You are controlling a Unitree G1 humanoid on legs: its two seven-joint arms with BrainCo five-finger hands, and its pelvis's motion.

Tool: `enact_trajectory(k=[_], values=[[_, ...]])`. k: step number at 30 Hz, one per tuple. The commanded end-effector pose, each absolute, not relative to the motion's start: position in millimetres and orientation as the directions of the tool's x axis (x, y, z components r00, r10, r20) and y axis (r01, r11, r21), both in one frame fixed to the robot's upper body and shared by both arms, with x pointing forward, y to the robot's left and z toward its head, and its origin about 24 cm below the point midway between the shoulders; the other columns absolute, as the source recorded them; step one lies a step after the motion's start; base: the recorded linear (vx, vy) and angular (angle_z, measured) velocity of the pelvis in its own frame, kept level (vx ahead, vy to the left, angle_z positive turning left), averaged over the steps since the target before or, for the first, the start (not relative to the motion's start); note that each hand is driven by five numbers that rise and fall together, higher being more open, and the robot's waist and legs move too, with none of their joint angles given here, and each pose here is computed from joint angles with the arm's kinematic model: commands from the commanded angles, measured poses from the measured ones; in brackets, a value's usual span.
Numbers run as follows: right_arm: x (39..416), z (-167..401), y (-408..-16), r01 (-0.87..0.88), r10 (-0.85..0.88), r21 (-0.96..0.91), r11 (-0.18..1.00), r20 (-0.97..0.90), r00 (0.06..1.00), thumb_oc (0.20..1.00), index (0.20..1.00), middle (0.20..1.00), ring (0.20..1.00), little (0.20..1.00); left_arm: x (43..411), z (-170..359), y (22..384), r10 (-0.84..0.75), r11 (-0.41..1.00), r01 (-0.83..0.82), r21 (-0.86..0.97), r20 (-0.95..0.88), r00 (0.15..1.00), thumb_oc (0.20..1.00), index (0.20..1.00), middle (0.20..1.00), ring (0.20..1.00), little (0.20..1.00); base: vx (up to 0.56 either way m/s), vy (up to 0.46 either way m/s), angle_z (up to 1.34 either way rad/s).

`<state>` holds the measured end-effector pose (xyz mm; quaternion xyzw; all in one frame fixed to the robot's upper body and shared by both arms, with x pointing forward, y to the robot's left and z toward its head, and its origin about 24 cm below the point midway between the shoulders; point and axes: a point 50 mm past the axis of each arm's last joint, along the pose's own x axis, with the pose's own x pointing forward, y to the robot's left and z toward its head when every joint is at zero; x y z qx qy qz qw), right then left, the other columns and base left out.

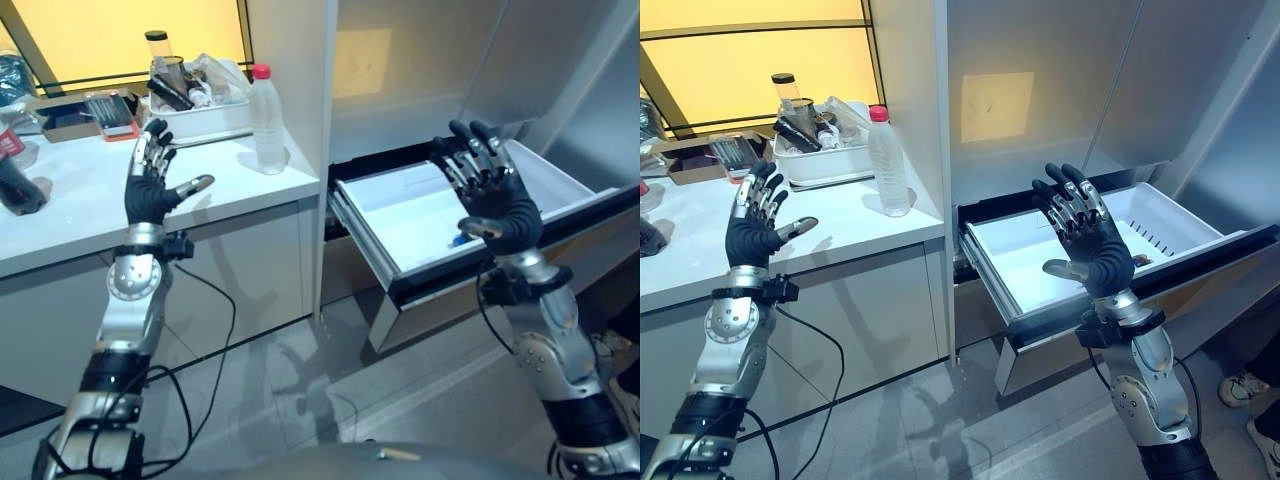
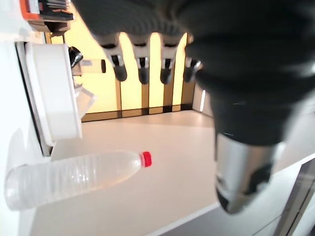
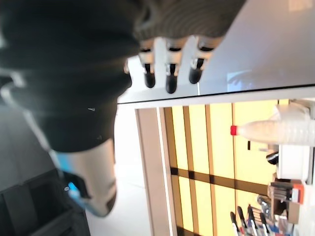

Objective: Take the drinks into the refrigerator

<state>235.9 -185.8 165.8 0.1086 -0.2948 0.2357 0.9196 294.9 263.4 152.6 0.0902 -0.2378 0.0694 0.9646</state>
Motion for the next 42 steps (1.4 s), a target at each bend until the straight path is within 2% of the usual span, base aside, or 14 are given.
enact_trajectory(k=[1,16,25,38,42], values=[[225,199,-183,-0.525,0.398,-0.042,0.85,0.704,0.588,1.0,1.0,1.0,1.0,1.0,309,190,272,0.097,0.968,-0.21,0.139,0.565,0.819,1.0,1.0,1.0,1.0,1.0,-0.01,-0.007,-0.18],[218,202,-183,-0.527,0.428,-0.09,0.845,0.705,0.565,1.0,1.0,1.0,1.0,1.0,317,209,281,0.107,0.938,-0.28,0.203,0.598,0.794,1.0,1.0,1.0,1.0,1.0,-0.01,0.001,-0.13],[215,211,-184,-0.528,0.44,-0.123,0.84,0.725,0.53,1.0,1.0,1.0,1.0,1.0,308,214,296,0.123,0.902,-0.347,0.256,0.618,0.776,1.0,1.0,1.0,1.0,1.0,-0.02,0.0,-0.27],[208,219,-188,-0.54,0.471,-0.17,0.825,0.734,0.489,1.0,1.0,1.0,1.0,1.0,306,217,295,0.096,0.906,-0.329,0.265,0.629,0.771,1.0,1.0,1.0,1.0,1.0,0.02,-0.047,-0.08],[207,221,-189,-0.549,0.478,-0.172,0.818,0.735,0.481,1.0,1.0,1.0,1.0,1.0,305,215,298,0.124,0.929,-0.312,0.199,0.627,0.769,1.0,1.0,1.0,1.0,1.0,0.04,-0.059,-0.19]])
